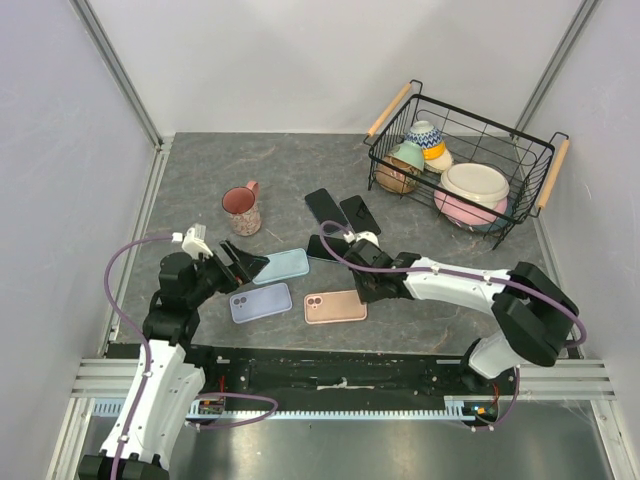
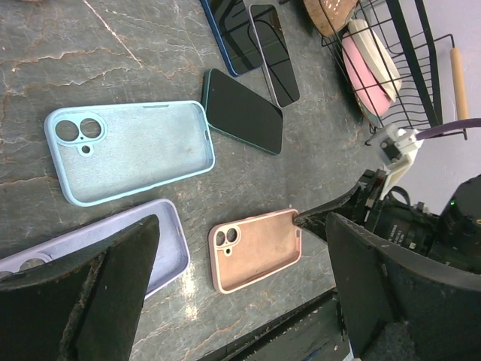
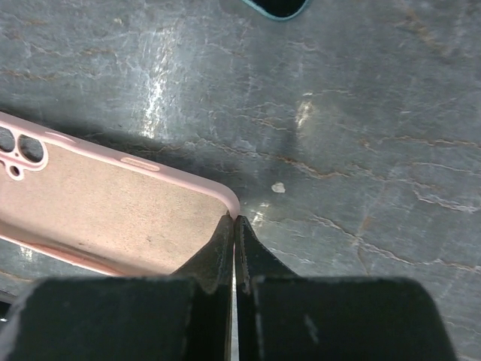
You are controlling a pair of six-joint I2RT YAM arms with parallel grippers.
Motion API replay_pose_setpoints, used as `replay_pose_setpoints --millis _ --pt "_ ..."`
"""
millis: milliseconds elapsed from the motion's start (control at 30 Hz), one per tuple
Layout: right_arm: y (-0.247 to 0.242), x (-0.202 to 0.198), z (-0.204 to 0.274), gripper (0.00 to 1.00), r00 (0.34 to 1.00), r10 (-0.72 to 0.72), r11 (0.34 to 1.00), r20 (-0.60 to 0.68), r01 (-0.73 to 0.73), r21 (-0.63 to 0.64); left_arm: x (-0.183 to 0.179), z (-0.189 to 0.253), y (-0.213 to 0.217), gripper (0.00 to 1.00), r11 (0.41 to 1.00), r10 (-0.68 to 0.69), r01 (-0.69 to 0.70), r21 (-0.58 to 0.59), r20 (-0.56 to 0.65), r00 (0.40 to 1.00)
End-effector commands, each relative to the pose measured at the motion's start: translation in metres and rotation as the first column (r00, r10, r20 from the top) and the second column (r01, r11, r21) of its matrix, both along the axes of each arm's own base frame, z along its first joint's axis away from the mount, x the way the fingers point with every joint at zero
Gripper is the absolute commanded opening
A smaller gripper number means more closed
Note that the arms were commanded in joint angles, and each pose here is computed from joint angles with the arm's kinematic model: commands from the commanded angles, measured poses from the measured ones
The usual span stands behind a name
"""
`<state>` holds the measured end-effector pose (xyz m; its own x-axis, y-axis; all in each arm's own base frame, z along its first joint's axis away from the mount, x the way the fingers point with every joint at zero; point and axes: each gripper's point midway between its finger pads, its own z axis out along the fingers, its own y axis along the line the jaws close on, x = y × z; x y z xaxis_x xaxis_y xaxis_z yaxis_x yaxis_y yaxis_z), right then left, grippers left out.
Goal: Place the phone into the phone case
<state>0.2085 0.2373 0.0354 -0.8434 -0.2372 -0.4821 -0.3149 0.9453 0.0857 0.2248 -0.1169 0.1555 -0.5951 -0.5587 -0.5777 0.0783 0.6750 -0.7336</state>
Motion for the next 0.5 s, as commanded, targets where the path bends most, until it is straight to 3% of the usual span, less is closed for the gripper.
replay_pose_setpoints --millis 0,167,233,367,400,467 --pt "0.025 -0.002 0.003 0.0 0.999 0.05 0.997 -0.005 -0.049 0.057 0.004 0.015 -0.005 0.98 0.999 -0.027 0.028 -0.017 0.051 0.998" --pt "0.033 -0.003 0.011 0.02 0.998 0.058 0.994 0.002 -0.058 0.095 0.004 0.007 -0.006 0.98 0.999 -0.036 0.036 -0.019 0.036 0.999" --pt "0.032 -0.001 0.018 0.1 0.998 0.052 0.993 0.021 -0.054 0.102 0.004 0.005 -0.007 0.98 0.999 -0.038 0.039 -0.025 0.035 0.999" --pt "0.027 0.007 0.034 0.43 0.996 0.02 0.992 0.084 -0.03 0.119 0.006 0.005 -0.009 0.98 0.998 -0.051 0.051 -0.026 0.032 0.998" --pt "0.027 0.01 0.045 0.57 0.993 0.009 0.99 0.116 -0.025 0.139 0.006 0.006 -0.009 0.98 0.998 -0.055 0.056 -0.022 0.035 0.998" --pt "0.023 0.014 0.055 0.67 0.988 -0.01 0.989 0.155 -0.013 0.149 0.007 0.008 -0.01 0.98 0.998 -0.064 0.064 -0.018 0.037 0.997"
